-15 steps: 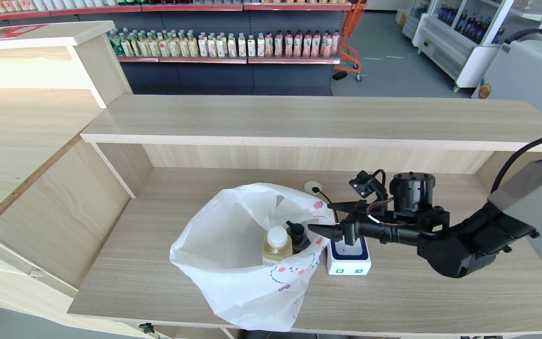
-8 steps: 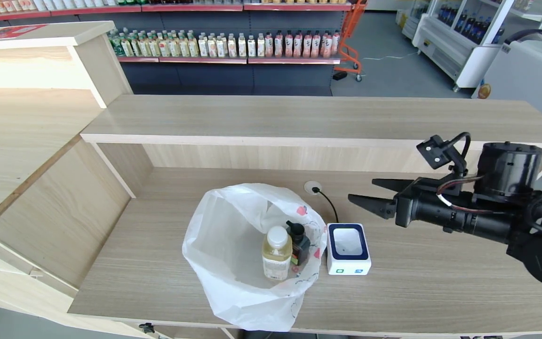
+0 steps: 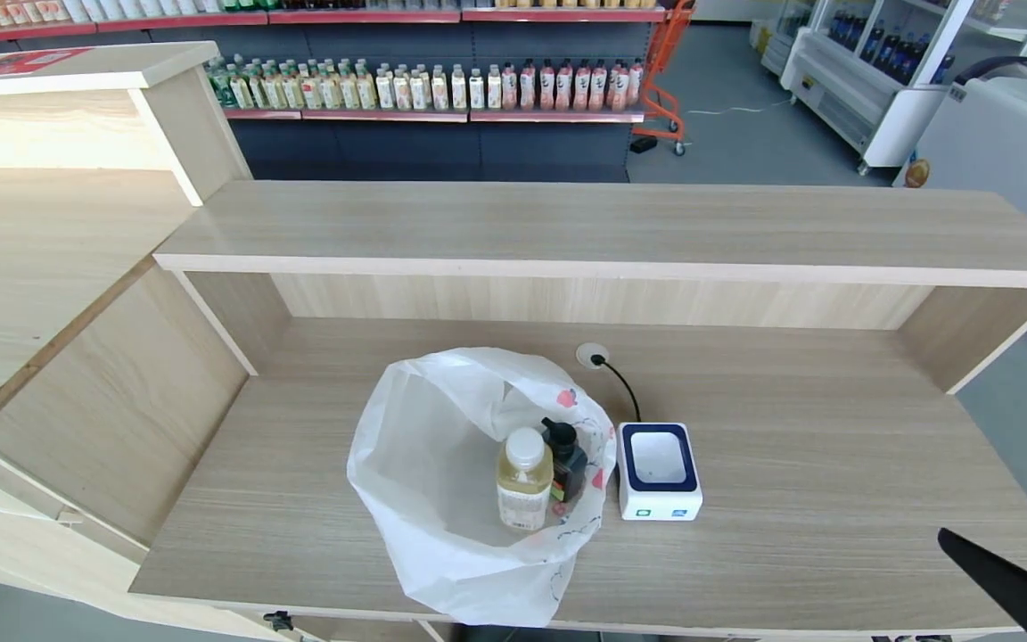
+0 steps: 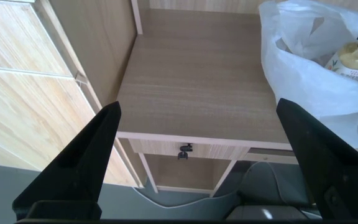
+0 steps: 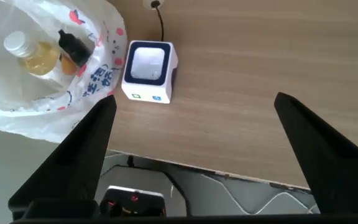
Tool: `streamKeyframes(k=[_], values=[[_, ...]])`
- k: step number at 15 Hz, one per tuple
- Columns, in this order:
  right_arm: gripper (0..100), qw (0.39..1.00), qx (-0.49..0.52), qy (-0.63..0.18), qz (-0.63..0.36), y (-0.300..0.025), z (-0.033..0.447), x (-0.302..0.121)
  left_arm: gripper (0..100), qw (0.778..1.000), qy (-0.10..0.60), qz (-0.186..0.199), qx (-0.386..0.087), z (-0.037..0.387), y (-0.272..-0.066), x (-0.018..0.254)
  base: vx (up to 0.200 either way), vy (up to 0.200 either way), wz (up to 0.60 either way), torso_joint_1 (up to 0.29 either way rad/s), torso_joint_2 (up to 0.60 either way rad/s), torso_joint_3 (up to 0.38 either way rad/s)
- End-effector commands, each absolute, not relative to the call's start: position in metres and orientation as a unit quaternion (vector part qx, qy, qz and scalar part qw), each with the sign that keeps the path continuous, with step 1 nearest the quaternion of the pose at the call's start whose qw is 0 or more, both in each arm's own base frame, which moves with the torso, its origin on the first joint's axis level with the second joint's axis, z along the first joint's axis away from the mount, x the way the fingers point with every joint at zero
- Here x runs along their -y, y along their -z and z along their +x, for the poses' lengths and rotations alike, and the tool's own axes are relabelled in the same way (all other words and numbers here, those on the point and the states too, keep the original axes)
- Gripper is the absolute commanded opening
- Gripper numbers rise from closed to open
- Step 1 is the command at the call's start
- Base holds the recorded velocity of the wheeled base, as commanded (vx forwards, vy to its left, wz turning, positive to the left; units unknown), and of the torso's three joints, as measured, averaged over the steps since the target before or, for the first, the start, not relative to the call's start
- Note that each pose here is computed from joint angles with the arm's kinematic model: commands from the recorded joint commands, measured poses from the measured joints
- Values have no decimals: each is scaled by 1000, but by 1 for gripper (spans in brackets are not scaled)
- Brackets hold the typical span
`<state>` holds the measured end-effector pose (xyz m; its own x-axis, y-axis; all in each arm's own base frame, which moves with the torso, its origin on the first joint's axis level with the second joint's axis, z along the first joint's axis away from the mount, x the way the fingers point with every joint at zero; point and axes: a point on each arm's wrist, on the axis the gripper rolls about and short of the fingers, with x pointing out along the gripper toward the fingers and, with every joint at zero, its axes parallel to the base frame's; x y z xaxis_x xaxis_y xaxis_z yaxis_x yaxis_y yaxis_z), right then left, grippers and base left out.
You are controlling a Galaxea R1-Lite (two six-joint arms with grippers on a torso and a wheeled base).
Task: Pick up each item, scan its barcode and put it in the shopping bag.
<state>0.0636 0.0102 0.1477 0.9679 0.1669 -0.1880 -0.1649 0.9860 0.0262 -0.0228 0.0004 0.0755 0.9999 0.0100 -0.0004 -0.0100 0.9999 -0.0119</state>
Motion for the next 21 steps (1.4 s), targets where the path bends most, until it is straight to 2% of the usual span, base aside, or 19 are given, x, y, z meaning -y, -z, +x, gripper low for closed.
streamKeyframes(k=[1,10,11,20,21], values=[[100,999,-23,27,21,-79,-18,2,100,1000,-5,-6,0,-23,-75,0,0,0,0,0,0,0],[100,999,7,30,40,-77,-23,1,100,1000,-5,-6,0,-23,-75,0,0,0,0,0,0,0],[0,999,7,30,45,-77,-23,1,100,1000,-5,-6,0,-23,-75,0,0,0,0,0,0,0],[0,999,7,30,41,-77,-23,1,100,1000,-5,-10,1,-23,-76,0,0,0,0,0,0,0],[0,999,7,30,41,-77,-23,1,100,1000,-5,-10,1,-23,-76,0,0,-200,0,2,2,-2]])
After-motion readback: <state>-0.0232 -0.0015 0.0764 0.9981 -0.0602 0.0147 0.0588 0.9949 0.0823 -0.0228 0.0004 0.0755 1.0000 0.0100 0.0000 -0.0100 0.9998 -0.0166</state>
